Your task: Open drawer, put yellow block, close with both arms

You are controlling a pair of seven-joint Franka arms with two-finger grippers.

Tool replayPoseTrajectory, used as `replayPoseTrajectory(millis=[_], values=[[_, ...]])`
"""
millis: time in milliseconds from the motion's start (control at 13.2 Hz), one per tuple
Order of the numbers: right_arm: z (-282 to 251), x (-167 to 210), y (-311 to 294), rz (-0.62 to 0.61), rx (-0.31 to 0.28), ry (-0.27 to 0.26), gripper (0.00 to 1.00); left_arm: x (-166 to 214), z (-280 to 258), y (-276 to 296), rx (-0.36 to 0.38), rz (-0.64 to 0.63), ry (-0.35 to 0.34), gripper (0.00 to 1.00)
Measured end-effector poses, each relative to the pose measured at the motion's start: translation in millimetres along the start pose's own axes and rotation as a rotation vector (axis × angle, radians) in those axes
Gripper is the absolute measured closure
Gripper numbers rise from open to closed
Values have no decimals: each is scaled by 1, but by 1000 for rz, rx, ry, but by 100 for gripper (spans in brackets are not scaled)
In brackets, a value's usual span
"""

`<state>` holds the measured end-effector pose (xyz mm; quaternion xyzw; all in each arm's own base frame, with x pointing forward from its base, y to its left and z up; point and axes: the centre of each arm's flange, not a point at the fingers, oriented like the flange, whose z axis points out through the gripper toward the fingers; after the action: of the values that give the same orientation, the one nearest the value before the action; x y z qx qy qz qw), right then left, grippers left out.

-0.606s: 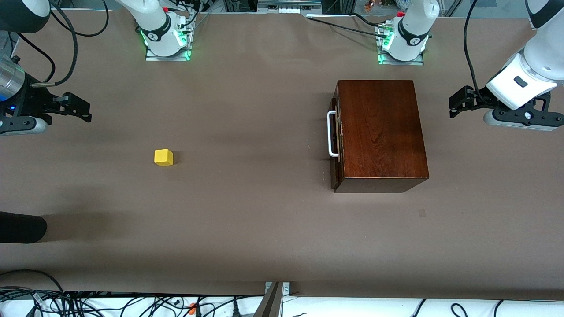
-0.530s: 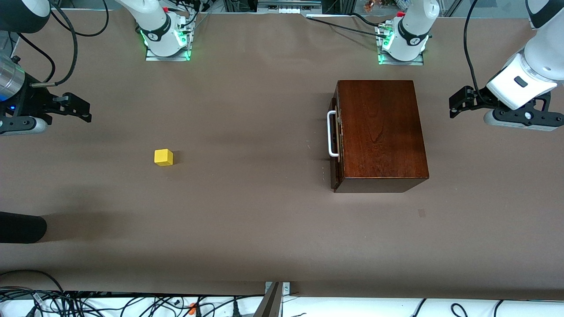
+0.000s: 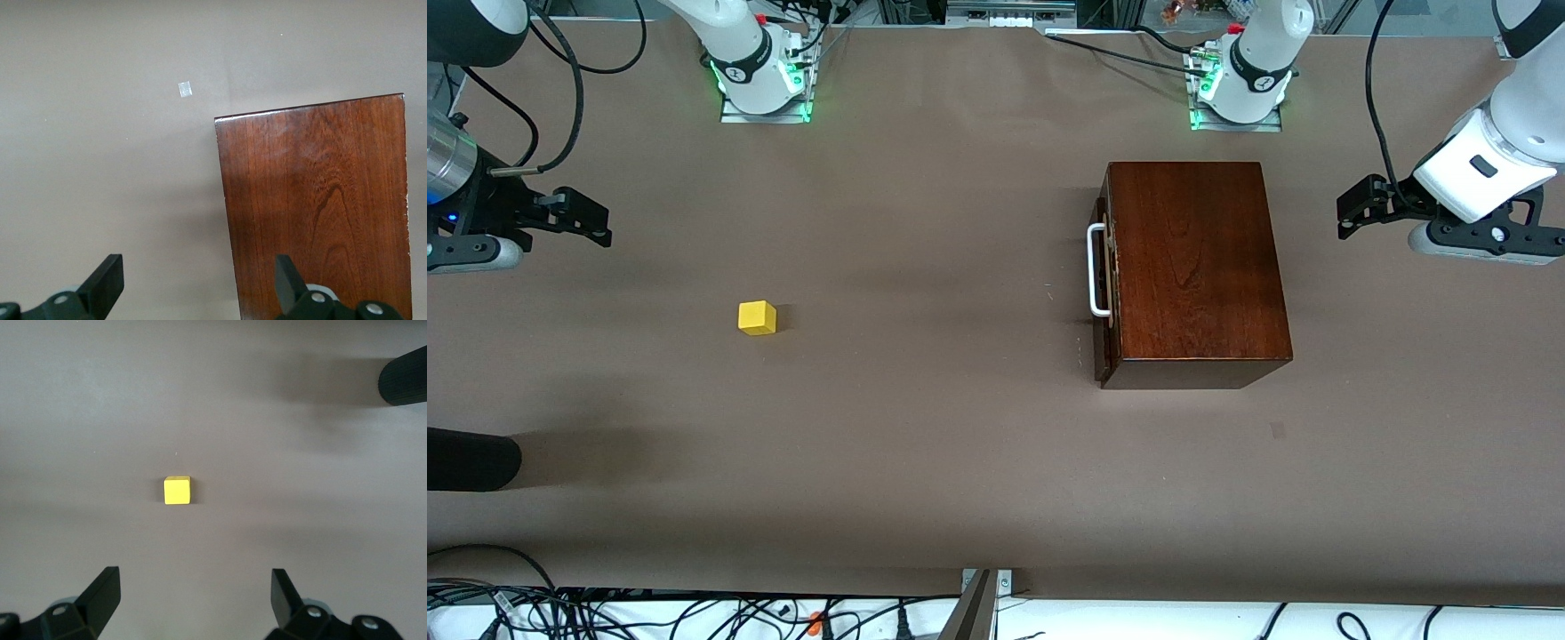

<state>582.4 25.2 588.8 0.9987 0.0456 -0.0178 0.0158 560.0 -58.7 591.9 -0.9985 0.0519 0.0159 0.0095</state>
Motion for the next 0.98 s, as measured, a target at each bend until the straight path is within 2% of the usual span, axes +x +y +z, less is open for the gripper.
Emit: replayPoseTrajectory(millis=[454, 606, 757, 984], values=[[0, 0, 0, 0, 0, 0, 0, 2, 6, 0, -1, 0, -15, 0], [0, 0, 0, 0, 0, 0, 0, 2, 21, 1, -3, 4, -80, 0], [0, 0, 0, 0, 0, 0, 0, 0, 43, 8, -4, 19, -189, 0], [0, 0, 0, 0, 0, 0, 0, 15, 81, 32, -42, 55, -253, 0]])
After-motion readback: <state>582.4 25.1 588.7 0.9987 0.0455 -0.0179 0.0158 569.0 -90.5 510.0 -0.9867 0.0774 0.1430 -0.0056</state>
